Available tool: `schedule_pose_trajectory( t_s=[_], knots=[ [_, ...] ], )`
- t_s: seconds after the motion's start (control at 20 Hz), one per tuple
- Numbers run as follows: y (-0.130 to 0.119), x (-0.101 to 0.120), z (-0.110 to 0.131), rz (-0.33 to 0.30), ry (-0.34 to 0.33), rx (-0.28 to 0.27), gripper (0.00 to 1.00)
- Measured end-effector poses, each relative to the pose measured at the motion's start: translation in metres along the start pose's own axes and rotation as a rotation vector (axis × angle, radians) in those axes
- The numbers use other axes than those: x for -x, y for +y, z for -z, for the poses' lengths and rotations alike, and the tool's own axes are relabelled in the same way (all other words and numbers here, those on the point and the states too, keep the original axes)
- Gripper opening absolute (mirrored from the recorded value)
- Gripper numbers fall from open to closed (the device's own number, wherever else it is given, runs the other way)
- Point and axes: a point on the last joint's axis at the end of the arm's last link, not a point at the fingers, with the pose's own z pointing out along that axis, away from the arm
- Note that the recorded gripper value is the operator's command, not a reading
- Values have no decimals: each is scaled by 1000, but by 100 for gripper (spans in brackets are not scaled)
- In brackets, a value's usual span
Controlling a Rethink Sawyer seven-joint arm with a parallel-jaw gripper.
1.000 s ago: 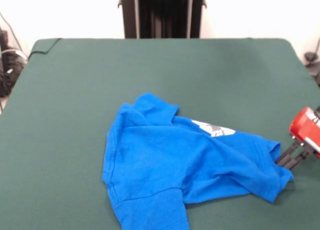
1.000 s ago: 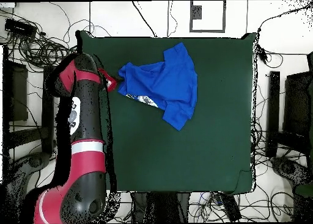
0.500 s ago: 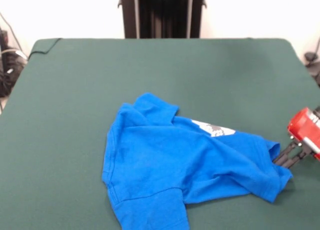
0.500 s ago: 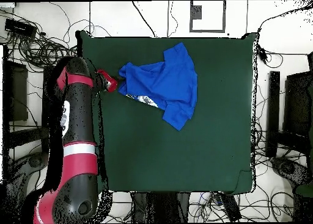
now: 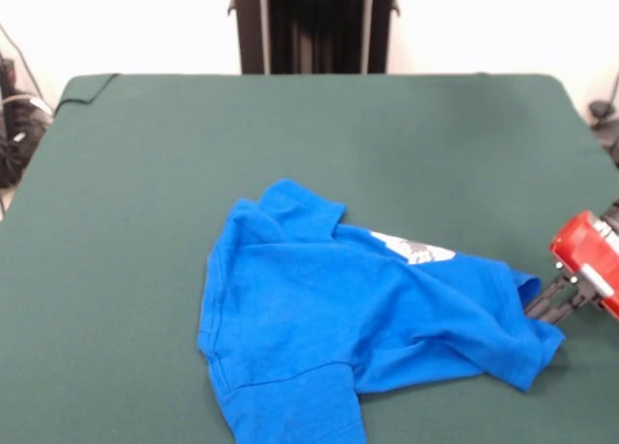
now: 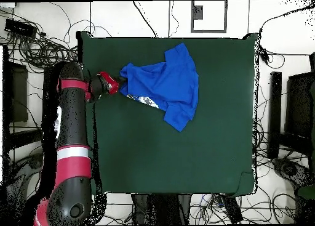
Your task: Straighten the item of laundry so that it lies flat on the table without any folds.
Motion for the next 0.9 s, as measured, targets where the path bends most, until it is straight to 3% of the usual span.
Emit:
schedule_pose_trajectory(
  t_s=[0.55,0.9],
  knots=[
    [-5,-7,-11,10,-98,-34,0],
    [-17,-14,-38,1,-232,-81,0]
  ],
)
